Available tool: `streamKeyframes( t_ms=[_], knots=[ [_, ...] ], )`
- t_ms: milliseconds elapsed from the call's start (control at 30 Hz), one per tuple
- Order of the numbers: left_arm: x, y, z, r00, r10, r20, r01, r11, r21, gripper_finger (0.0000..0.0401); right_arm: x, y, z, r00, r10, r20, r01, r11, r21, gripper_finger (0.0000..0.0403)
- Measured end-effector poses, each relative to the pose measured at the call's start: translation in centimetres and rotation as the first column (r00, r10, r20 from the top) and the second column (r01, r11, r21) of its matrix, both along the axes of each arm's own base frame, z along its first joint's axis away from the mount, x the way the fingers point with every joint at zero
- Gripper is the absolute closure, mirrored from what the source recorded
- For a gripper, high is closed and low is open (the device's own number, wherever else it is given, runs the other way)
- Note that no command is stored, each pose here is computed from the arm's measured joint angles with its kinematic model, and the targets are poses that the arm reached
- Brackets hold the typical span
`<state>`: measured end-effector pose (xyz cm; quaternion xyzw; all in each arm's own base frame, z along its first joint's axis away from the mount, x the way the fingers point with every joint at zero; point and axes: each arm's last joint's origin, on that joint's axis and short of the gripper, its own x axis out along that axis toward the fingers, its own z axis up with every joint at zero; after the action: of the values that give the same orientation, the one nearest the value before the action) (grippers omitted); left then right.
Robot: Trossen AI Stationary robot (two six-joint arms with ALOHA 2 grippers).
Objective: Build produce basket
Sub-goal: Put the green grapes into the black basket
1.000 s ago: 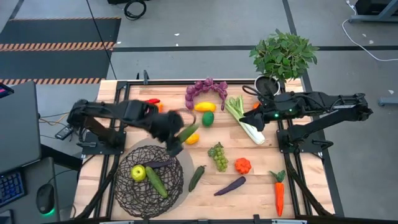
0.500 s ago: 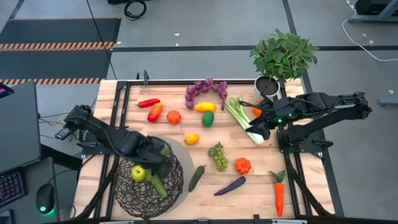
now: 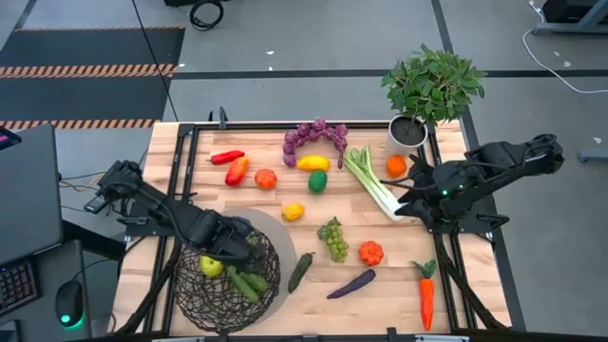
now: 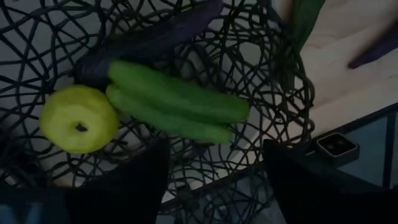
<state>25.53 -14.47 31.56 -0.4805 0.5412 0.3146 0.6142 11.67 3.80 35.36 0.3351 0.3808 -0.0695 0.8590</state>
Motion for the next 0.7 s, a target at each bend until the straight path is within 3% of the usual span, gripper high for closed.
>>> streamKeyframes(
  t_ms=[200,400,567,700],
  knots=[
    [1.3,2.5,0.3,0.999,-0.038,0.016,0.038,0.999,0.002,0.0109,-1.6,-0.3,0.1,0.998,-0.059,0.009,0.059,0.998,-0.016,0.0151],
    [3.2,6.3,3.2,0.983,-0.106,0.149,0.102,0.994,0.038,0.0106,-2.2,-0.5,0.0,0.998,-0.060,-0.006,0.059,0.997,-0.054,0.0151],
    [4.3,9.7,5.6,0.939,-0.211,0.271,0.174,0.972,0.156,0.0108,-1.3,-0.2,-0.7,0.998,-0.037,-0.046,0.032,0.995,-0.096,0.0151],
    [5.3,12.2,5.8,0.897,-0.299,0.327,0.221,0.942,0.255,0.0112,-0.4,0.2,-1.9,0.989,-0.092,-0.118,0.085,0.994,-0.068,0.0151]
  ],
)
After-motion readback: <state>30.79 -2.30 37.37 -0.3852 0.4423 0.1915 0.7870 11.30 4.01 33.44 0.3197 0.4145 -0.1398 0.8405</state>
